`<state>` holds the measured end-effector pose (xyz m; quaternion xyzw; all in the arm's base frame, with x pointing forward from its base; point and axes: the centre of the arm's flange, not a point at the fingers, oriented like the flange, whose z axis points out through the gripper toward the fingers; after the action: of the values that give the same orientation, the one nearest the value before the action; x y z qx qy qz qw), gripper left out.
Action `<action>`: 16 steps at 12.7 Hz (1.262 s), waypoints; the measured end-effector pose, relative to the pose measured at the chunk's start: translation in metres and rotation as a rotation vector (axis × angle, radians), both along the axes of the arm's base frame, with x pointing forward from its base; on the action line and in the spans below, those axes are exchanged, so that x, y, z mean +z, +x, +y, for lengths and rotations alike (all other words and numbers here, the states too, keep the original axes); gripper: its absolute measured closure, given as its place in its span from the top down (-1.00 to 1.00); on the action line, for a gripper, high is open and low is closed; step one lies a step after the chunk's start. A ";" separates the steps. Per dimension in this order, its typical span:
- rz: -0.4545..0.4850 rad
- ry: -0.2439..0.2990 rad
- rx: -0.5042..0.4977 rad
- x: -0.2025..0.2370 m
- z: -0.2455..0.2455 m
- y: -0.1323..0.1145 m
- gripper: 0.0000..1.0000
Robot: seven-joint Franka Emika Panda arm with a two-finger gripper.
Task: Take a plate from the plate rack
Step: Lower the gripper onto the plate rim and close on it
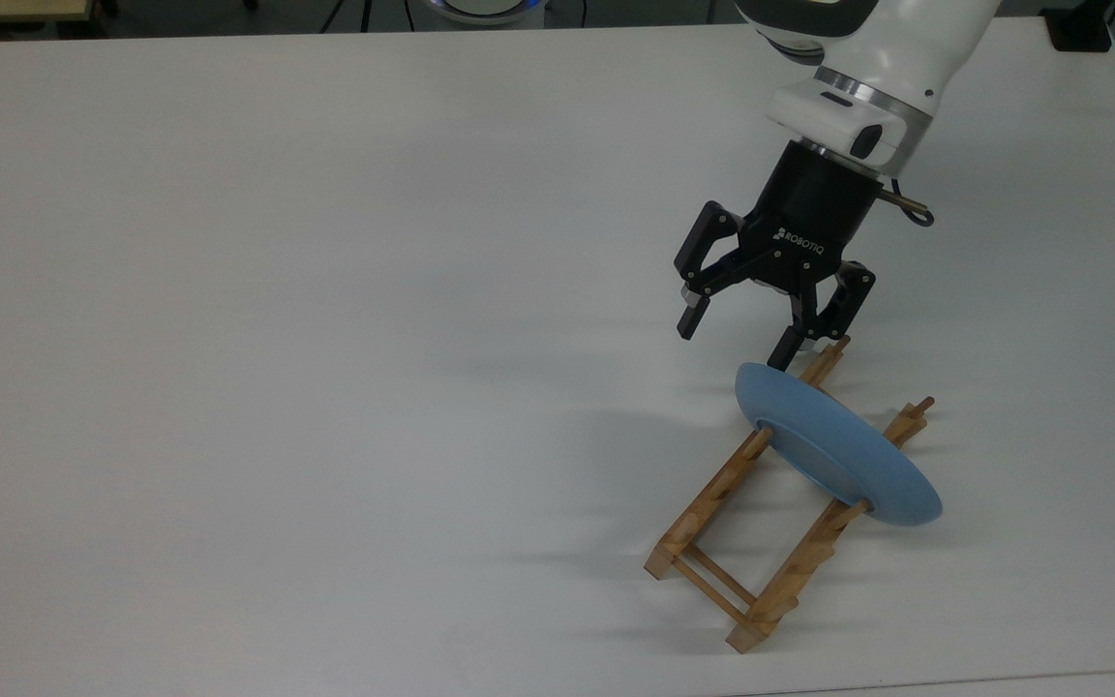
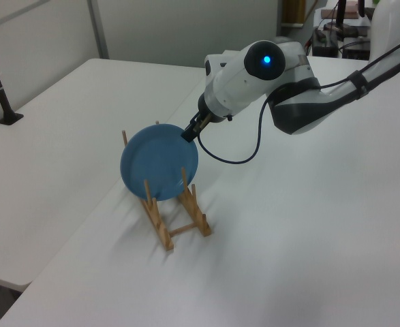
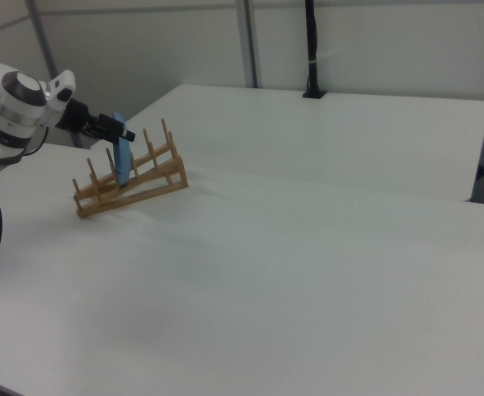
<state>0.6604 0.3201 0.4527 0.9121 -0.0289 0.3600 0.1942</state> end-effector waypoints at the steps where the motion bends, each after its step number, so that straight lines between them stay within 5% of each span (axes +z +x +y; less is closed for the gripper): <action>1: -0.002 0.001 0.000 0.001 0.001 0.001 0.76; 4: -0.003 -0.018 0.018 -0.008 0.007 0.000 0.49; 9: -0.006 -0.023 0.027 -0.010 0.011 0.000 -0.92; 16: -0.056 -0.024 0.024 0.017 0.005 0.004 -0.92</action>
<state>0.6645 0.3253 0.4697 0.8995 -0.0190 0.3881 0.1998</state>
